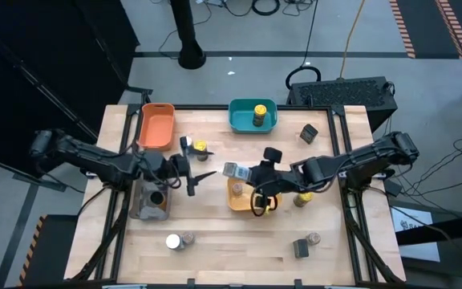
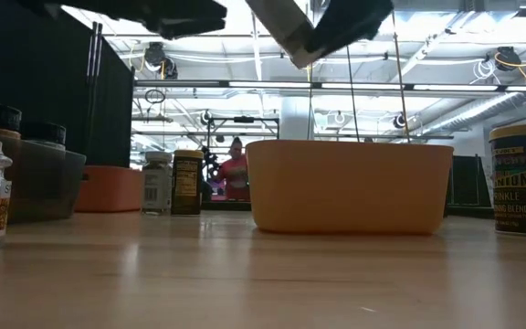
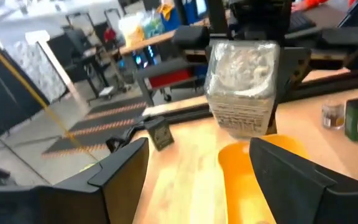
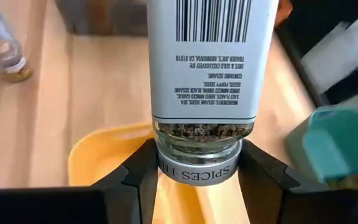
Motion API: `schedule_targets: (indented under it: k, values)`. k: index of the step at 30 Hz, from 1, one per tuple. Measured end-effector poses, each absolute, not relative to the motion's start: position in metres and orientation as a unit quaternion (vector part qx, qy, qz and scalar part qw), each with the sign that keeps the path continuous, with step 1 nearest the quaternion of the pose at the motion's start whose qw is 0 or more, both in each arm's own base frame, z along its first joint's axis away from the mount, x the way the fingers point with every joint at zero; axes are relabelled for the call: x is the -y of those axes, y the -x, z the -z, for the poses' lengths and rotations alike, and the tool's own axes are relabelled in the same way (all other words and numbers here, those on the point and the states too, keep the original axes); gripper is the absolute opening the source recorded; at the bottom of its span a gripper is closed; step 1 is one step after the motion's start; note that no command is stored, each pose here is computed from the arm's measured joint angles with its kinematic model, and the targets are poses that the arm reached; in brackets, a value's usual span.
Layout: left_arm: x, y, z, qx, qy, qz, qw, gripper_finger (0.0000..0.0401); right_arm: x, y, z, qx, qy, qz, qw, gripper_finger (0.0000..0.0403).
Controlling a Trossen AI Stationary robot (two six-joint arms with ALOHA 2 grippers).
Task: Sort spices by type
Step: Put the bottom right white spice bottle into the orange bin
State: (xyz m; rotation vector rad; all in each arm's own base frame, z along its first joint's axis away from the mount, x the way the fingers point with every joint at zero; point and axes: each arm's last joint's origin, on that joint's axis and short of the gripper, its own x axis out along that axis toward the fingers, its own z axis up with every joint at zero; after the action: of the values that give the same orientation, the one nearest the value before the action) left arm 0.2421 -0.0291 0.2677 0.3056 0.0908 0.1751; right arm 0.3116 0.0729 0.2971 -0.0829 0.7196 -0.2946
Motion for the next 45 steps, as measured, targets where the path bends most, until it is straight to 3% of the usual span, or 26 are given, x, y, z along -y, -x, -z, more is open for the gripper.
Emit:
schedule_targets:
  k: [14, 26, 45]
  values:
    - [0.040, -0.281, -0.314, -0.158, -0.169, -0.043, 0.972, 0.0283, -0.048, -0.310, -0.316, -0.490, -0.025, 0.156, 0.857, 0.0155]
    - [0.027, -0.310, -0.318, -0.231, -0.191, -0.002, 0.954, 0.0283, -0.053, -0.345, -0.286, -0.604, 0.040, 0.179, 0.776, 0.0155]
    - [0.015, -0.323, -0.300, -0.273, -0.210, -0.039, 0.938, 0.0283, -0.053, -0.353, -0.310, -0.573, 0.069, 0.194, 0.793, 0.0155]
